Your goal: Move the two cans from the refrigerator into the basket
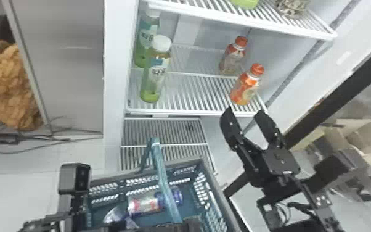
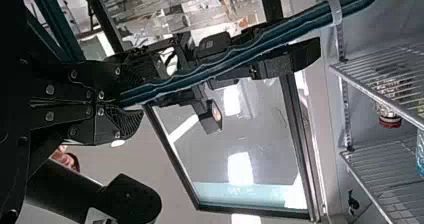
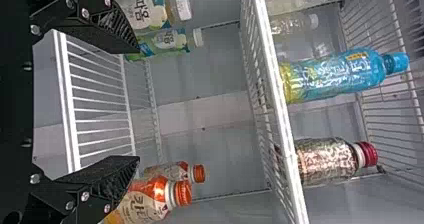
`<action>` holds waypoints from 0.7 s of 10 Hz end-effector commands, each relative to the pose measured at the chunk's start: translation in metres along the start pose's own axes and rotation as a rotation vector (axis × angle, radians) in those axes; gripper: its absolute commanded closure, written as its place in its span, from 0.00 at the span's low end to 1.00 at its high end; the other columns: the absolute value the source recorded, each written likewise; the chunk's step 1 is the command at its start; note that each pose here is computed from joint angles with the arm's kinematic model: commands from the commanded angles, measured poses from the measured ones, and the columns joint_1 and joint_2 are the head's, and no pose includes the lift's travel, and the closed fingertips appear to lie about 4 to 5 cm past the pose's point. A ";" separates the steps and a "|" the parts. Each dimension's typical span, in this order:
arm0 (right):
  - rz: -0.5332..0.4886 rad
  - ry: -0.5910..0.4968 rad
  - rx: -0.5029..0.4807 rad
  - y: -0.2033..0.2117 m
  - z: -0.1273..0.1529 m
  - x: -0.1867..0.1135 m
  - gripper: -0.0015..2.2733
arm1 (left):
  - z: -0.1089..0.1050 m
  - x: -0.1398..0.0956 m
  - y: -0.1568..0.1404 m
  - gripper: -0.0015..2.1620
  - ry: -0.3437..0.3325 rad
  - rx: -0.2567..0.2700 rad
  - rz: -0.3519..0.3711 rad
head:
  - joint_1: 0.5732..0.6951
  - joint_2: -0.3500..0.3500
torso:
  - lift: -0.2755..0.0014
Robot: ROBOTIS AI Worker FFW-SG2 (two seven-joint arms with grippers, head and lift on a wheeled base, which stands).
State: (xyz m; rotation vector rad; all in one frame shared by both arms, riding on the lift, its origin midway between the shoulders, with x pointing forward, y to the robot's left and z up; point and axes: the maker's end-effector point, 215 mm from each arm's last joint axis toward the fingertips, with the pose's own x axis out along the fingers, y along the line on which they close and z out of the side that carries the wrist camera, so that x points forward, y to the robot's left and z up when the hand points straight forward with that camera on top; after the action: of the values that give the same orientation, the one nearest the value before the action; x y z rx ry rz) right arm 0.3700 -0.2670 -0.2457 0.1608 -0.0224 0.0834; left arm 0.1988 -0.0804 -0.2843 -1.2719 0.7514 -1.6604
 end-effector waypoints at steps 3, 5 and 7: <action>-0.003 0.008 -0.039 -0.001 -0.008 0.000 0.12 | 0.000 0.000 0.000 0.54 0.001 -0.001 0.001 | 1.00 0.00 | 0.00; -0.003 0.008 -0.048 -0.001 -0.007 0.001 0.12 | 0.000 0.000 0.000 0.54 0.002 0.001 -0.001 | 1.00 0.00 | 0.00; -0.003 0.008 -0.053 -0.002 -0.008 0.002 0.12 | 0.000 0.000 0.000 0.54 0.003 -0.001 -0.002 | 1.00 0.00 | 0.00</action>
State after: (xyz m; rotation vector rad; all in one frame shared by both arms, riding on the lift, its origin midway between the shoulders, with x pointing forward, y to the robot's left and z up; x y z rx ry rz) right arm 0.3715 -0.2672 -0.2528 0.1097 -0.0179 0.0810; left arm 0.1985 -0.0805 -0.2842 -1.2706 0.7536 -1.6628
